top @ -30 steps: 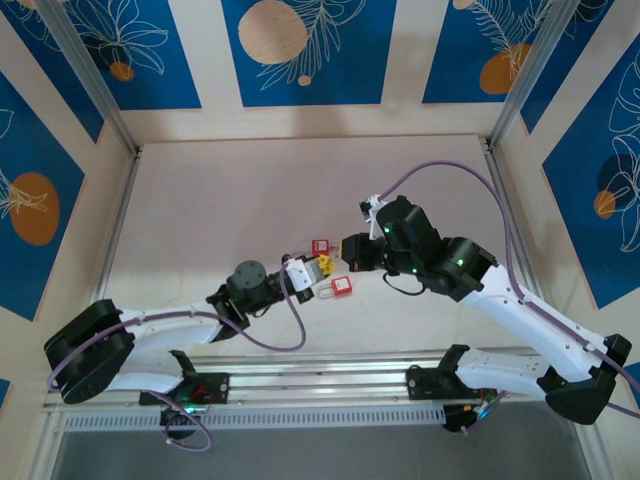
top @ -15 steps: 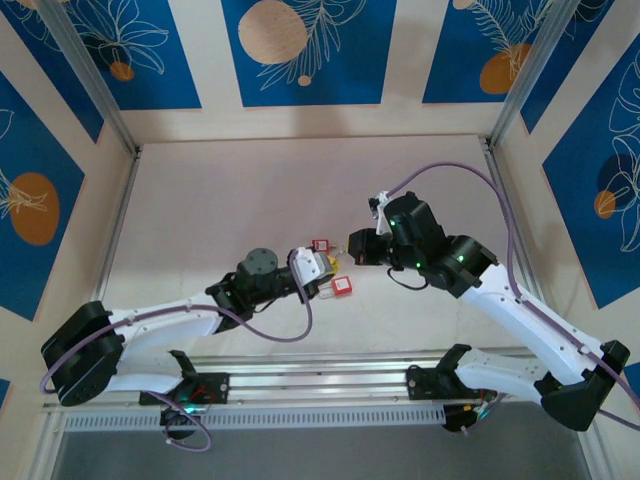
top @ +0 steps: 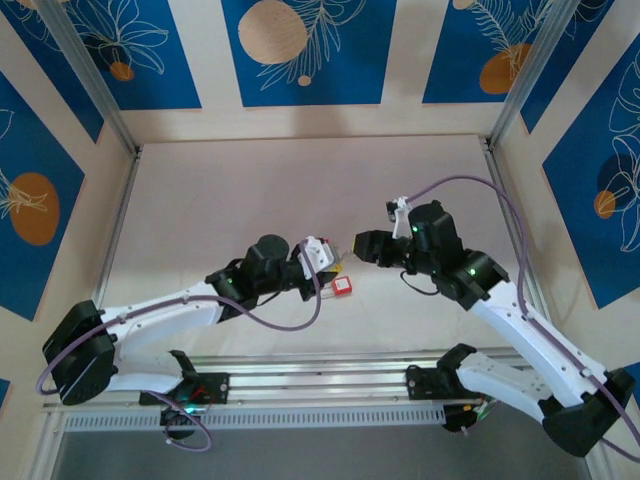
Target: Unlock with the key
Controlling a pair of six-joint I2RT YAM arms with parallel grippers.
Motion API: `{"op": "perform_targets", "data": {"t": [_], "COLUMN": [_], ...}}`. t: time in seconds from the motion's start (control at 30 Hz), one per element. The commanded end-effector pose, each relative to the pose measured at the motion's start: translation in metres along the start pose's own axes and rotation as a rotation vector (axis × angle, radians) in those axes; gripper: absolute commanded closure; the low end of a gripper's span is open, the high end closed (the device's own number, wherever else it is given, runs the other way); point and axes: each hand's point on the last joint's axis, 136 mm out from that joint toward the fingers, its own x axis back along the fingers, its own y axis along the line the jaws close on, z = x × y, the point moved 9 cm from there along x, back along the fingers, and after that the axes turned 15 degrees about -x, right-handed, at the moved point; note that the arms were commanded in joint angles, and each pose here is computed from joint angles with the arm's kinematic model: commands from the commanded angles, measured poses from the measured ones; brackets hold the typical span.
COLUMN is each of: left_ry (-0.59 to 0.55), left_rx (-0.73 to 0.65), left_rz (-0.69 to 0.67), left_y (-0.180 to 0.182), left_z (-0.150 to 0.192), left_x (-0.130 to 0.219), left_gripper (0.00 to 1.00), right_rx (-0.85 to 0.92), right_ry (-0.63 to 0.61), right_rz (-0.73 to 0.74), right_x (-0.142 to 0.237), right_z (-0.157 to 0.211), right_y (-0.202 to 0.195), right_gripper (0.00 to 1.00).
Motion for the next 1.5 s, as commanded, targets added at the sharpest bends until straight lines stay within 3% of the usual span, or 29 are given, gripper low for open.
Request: {"op": "perform_targets", "data": {"t": [0.0, 0.13, 0.33, 0.47, 0.67, 1.17, 1.27, 1.47], "left_ry": [0.069, 0.102, 0.119, 0.092, 0.072, 0.052, 0.048, 0.035], "left_rx": [0.019, 0.042, 0.087, 0.129, 0.179, 0.247, 0.258, 0.272], "left_rz": [0.057, 0.093, 0.131, 0.163, 0.231, 0.328, 0.326, 0.330], "left_y": [0.002, 0.004, 0.007, 0.009, 0.010, 0.011, 0.014, 0.016], "left_z": [0.000, 0.000, -0.002, -0.007, -0.009, -0.007, -0.006, -0.006], "left_x": [-0.001, -0.003, -0.005, -0.003, -0.004, -0.009, -0.010, -0.009], "left_gripper": [1.00, 1.00, 1.00, 1.00, 1.00, 1.00, 1.00, 1.00], "right_rx": [0.128, 0.228, 0.230, 0.224, 0.248, 0.217, 0.204, 0.202], "right_ry": [-0.084, -0.137, -0.088, -0.039, -0.061, -0.119, -0.098, -0.015], "right_rz": [-0.104, -0.268, -0.444, -0.427, -0.451, -0.461, -0.498, -0.535], "right_x": [0.010, 0.008, -0.010, -0.025, -0.028, -0.018, -0.018, -0.026], "right_z": [0.002, 0.019, 0.039, 0.043, 0.038, 0.014, 0.016, 0.020], "right_y": [-0.003, -0.018, -0.034, -0.040, -0.038, -0.045, -0.046, -0.047], "right_gripper": [0.40, 0.26, 0.25, 0.26, 0.28, 0.56, 0.57, 0.47]}}
